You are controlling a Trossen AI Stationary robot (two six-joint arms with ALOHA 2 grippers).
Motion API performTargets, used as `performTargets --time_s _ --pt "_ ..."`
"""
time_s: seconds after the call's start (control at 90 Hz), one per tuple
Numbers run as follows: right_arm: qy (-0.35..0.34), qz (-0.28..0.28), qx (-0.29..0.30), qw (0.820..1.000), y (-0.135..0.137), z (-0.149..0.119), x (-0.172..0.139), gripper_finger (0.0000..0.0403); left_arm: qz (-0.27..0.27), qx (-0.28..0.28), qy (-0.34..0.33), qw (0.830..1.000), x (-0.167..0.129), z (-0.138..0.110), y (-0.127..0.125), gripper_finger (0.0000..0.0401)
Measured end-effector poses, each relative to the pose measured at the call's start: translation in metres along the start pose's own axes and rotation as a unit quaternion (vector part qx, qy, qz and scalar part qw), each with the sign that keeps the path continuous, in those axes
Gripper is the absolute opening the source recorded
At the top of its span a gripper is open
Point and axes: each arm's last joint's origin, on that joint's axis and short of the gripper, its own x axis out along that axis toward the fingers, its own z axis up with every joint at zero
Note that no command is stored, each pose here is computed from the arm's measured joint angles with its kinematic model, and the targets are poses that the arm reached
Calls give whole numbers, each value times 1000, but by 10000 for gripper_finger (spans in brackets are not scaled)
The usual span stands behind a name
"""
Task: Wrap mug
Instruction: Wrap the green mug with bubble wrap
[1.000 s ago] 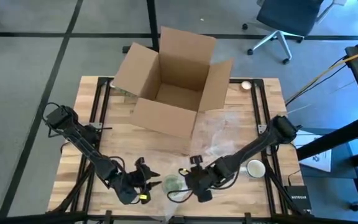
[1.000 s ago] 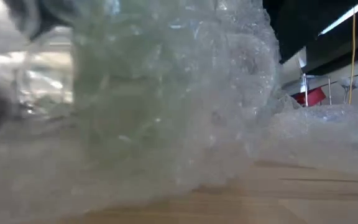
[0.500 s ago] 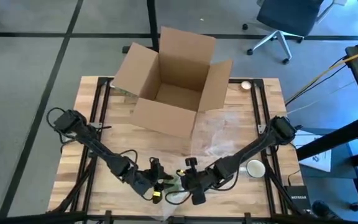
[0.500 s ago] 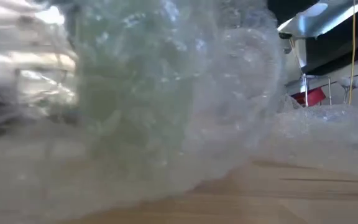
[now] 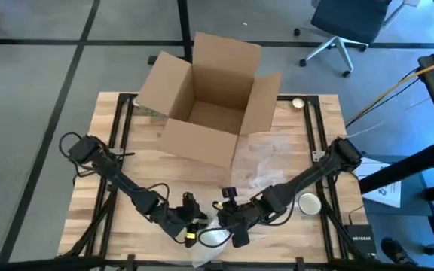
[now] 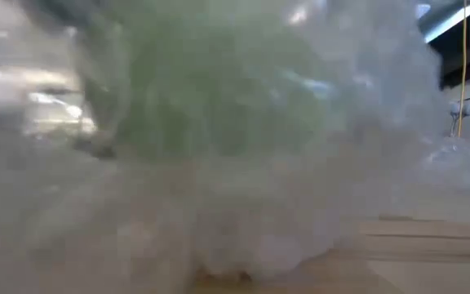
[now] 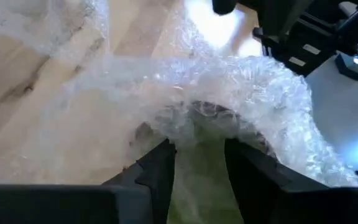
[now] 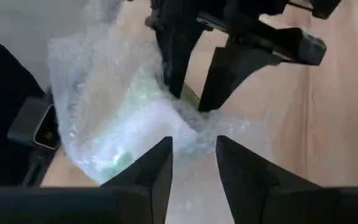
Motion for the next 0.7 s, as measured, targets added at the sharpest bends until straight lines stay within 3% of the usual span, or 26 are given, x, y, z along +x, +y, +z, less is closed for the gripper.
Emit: performTargets --time_s 0.167,0.267,0.411,0.589,0.7 --pt "67 3 30 997 3 -14 4 111 -1 3 -5 1000 0 1 0 124" --pt "68 19 48 996 16 -20 3 111 -2 4 -5 1000 0 1 -1 124" --pt "87 31 87 992 41 -53 16 111 -7 4 -10 1000 0 2 -2 124" --pt "-38 2 159 987 50 -55 27 111 -8 4 -12 1000 0 3 -2 124" --pt "-71 11 177 982 53 -53 38 111 -9 3 -12 1000 0 3 -2 124"
